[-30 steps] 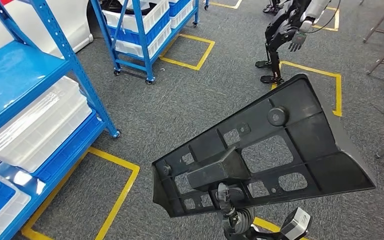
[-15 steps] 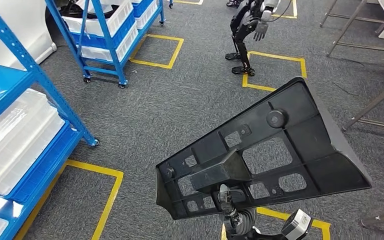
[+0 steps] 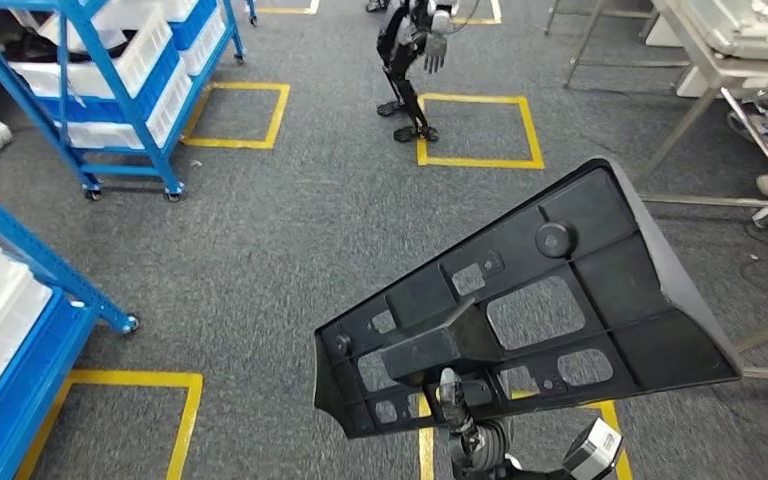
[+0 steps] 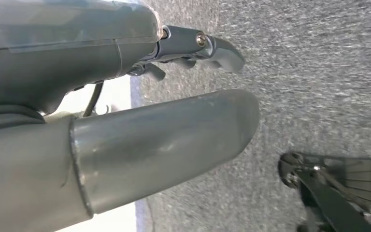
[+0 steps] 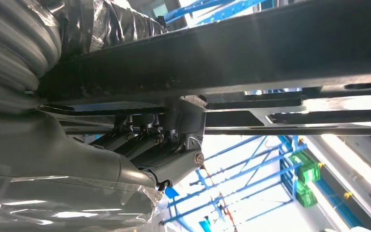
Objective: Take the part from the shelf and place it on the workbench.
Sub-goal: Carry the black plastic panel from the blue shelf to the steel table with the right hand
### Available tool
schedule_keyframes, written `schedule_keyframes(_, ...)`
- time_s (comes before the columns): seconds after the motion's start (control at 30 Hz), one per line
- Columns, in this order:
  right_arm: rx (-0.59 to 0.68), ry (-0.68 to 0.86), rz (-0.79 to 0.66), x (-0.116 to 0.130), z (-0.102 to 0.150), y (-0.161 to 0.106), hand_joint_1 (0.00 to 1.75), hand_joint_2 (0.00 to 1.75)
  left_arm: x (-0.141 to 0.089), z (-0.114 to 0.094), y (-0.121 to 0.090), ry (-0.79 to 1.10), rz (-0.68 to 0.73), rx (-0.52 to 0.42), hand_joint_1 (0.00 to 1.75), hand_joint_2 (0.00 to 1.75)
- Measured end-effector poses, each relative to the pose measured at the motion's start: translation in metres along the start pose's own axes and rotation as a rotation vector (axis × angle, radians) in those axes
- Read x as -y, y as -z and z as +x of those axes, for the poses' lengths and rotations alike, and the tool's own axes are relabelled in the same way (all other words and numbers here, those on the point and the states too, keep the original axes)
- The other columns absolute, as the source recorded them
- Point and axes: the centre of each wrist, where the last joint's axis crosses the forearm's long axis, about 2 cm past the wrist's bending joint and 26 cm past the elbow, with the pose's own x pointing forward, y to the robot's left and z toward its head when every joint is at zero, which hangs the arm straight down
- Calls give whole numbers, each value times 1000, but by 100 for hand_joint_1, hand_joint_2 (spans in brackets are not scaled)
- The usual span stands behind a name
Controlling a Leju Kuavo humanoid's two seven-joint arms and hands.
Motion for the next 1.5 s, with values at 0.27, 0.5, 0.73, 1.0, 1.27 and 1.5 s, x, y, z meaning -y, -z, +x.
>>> schedule_keyframes(0.27,-16,-5,-14,3,0,-5,175,175,2,0,0,9,-2,5,0,0)
schedule_keyframes(0.5,-27,-9,-23,4,-1,-8,175,175,4,3,0,7,-7,12,0,0)
schedule_keyframes(0.73,-38,-10,-29,4,-3,-10,175,175,5,2,0,12,-12,10,0,0)
schedule_keyframes(1.0,-51,-23,-25,5,-5,-12,175,175,5,1,0,7,-13,5,0,0)
schedule_keyframes(1.27,-60,-35,-29,6,-6,-14,175,175,4,0,-1,1,-15,2,0,0)
schedule_keyframes(1.5,-64,-42,-31,7,-7,-16,175,175,6,1,0,-7,-14,4,0,0)
